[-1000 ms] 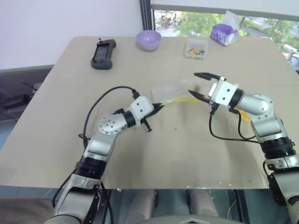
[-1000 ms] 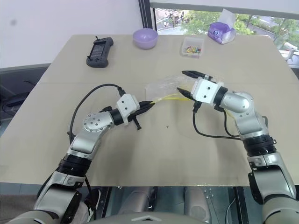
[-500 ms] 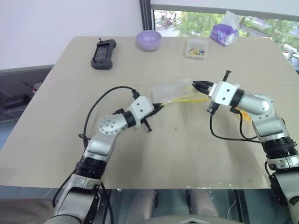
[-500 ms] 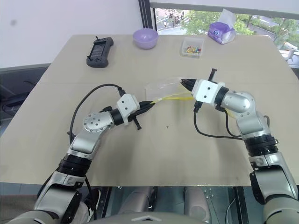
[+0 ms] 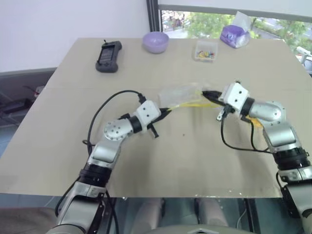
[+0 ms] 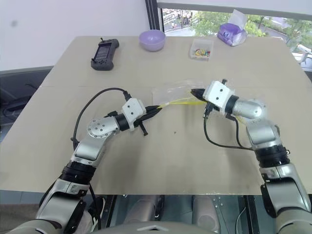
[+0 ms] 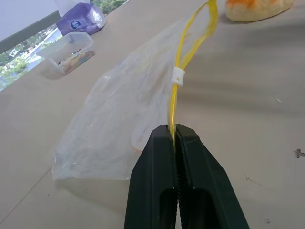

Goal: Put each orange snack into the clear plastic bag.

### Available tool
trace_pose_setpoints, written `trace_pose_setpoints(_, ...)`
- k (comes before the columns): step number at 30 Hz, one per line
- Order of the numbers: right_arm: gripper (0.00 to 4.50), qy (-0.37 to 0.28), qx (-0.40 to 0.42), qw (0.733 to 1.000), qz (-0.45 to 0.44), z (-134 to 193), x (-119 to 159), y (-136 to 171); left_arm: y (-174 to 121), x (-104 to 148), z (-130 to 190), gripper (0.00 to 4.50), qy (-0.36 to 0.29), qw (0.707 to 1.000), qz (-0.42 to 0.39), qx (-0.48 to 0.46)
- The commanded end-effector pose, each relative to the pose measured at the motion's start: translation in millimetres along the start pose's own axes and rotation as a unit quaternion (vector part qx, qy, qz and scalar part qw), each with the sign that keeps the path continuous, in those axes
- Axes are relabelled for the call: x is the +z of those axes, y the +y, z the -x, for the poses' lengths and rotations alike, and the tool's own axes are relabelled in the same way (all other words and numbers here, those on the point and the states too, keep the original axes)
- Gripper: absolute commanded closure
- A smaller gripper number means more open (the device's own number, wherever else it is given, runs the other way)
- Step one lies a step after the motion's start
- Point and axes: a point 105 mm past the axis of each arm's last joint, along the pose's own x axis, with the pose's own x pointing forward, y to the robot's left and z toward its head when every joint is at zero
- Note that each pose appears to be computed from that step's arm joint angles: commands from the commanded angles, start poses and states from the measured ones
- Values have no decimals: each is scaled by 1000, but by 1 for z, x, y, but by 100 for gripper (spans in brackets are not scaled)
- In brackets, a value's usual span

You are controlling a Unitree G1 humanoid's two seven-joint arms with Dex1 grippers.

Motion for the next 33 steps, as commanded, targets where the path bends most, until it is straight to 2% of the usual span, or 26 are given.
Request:
trace_pose_setpoints(1, 424, -25, -17, 997, -75, 8, 16, -8, 1, 9, -2, 450, -16, 1000, -13, 1)
trace_pose_setpoints(4, 314, -17, -8, 994, -107, 11, 14, -3, 2, 9, -2, 450, -16, 1000, -13, 2)
trace_pose_setpoints(6, 217, -15, -15, 993, -116, 11, 13, -4, 2, 9, -2, 450, -15, 1000, -13, 2)
trace_pose_setpoints(7, 149, -13, -17, 992, -122, 11, 12, -4, 2, 9, -2, 450, -15, 1000, -13, 2)
trace_pose_setpoints(9, 76, -11, -13, 990, -138, 11, 10, -1, 2, 9, -1, 450, -15, 1000, -13, 2)
trace_pose_setpoints(13, 76, -11, -13, 986, -164, 11, 6, 3, 2, 9, -1, 450, -14, 1000, -14, 2)
trace_pose_setpoints(14, 135, -10, -13, 986, -166, 11, 5, 3, 2, 9, -1, 450, -14, 1000, -14, 2)
trace_pose_setpoints(16, 204, -9, -10, 986, -167, 12, 4, 5, 3, 8, -1, 450, -14, 1000, -14, 2)
trace_pose_setpoints(17, 263, -9, -10, 986, -167, 12, 4, 6, 2, 8, -1, 450, -13, 1000, -14, 2)
trace_pose_setpoints(21, 441, -11, -2, 985, -170, 11, 5, 11, 2, 8, -1, 450, -14, 1000, -14, 0)
trace_pose_setpoints(26, 441, -3, -1, 983, -184, 6, 0, 17, 2, 10, -2, 450, -16, 1000, -15, -1)
trace_pose_setpoints(33, 441, 16, -41, 975, -217, 0, -13, 7, 1, 11, -2, 450, -17, 1000, -15, -3)
